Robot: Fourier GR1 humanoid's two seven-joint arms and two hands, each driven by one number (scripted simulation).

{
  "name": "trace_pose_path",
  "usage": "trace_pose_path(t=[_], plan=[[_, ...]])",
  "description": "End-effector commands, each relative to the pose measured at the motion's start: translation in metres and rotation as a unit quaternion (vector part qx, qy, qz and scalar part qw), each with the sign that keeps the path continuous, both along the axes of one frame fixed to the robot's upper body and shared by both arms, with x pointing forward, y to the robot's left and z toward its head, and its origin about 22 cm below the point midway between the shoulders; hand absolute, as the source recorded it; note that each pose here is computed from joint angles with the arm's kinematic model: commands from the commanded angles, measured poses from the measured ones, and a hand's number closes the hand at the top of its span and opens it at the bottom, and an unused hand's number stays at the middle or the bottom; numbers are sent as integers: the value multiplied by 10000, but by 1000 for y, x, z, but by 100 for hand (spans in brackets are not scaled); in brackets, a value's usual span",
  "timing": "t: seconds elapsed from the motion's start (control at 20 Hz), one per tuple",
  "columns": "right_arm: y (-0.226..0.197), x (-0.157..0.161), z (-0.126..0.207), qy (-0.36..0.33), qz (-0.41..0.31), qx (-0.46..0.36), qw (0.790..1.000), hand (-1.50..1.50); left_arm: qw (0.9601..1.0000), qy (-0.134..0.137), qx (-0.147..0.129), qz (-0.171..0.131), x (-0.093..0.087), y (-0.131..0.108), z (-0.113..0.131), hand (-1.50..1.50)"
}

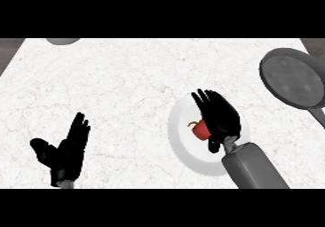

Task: Pick the bell pepper from the plate and place it in the pan

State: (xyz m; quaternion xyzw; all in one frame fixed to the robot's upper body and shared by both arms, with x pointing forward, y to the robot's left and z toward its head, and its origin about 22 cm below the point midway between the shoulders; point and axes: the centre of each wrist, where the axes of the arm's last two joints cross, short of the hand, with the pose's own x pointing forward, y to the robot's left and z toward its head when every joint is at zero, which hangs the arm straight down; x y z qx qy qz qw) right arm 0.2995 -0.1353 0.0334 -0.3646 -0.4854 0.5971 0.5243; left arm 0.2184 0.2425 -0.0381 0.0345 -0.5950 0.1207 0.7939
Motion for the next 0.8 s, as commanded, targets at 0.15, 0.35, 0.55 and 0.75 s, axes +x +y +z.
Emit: trace_pose_path(t=[0.15,0.35,0.55,0.75], plan=[[4,-1,-36,-241,812,88,9964,150,9997,248,-41,13,-10,-9,-9,0],[9,22,-29,-428,835,99,9955,150,9996,264,-22,11,6,7,-4,0],[-4,19,-29,-503,873,89,9949,150,9996,277,-34,-32,19,-1,-5,0],[-32,14,-20,315,-39,439,9985,150,9995,302,-42,-14,-10,22,-7,0]])
